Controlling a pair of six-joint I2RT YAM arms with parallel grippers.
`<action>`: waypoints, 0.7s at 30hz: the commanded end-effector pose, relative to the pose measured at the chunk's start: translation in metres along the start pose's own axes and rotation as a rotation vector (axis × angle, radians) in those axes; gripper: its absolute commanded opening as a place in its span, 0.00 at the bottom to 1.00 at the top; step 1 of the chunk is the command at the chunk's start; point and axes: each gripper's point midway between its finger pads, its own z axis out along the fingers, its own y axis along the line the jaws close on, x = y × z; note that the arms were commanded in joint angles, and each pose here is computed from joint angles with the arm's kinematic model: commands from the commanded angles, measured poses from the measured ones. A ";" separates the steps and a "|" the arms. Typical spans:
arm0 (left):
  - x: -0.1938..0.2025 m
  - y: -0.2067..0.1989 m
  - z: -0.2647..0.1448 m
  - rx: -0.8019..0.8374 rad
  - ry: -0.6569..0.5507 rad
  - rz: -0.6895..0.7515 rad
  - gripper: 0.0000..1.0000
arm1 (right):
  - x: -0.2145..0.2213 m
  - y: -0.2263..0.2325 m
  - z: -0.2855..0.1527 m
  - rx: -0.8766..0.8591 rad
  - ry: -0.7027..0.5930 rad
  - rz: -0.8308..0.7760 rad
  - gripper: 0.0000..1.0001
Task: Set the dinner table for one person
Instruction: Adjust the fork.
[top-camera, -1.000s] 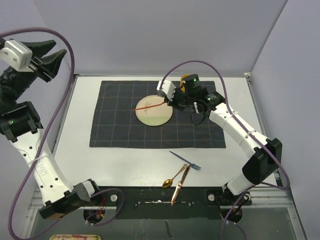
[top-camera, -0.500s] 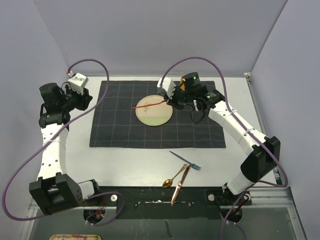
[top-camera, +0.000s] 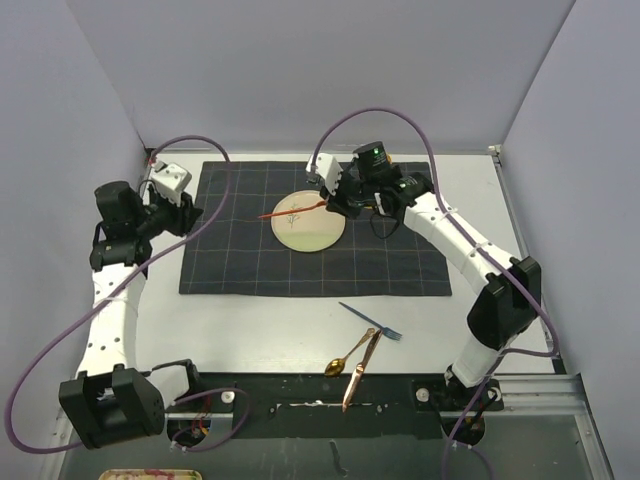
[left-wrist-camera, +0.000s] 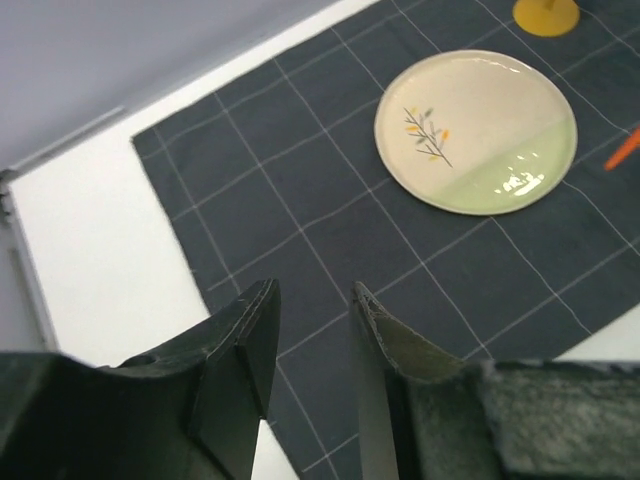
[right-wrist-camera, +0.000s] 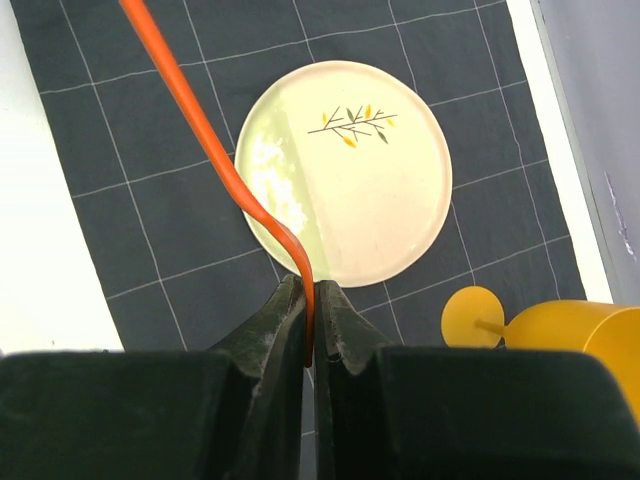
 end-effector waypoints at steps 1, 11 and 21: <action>-0.005 -0.031 0.008 0.121 -0.041 0.023 0.31 | -0.031 -0.008 -0.002 0.007 -0.071 -0.021 0.00; -0.007 -0.081 0.012 0.246 -0.008 0.065 0.27 | -0.028 -0.005 -0.004 0.002 -0.061 -0.021 0.00; -0.001 -0.129 0.011 0.377 0.073 0.207 0.28 | -0.024 0.003 -0.003 -0.020 -0.068 -0.015 0.00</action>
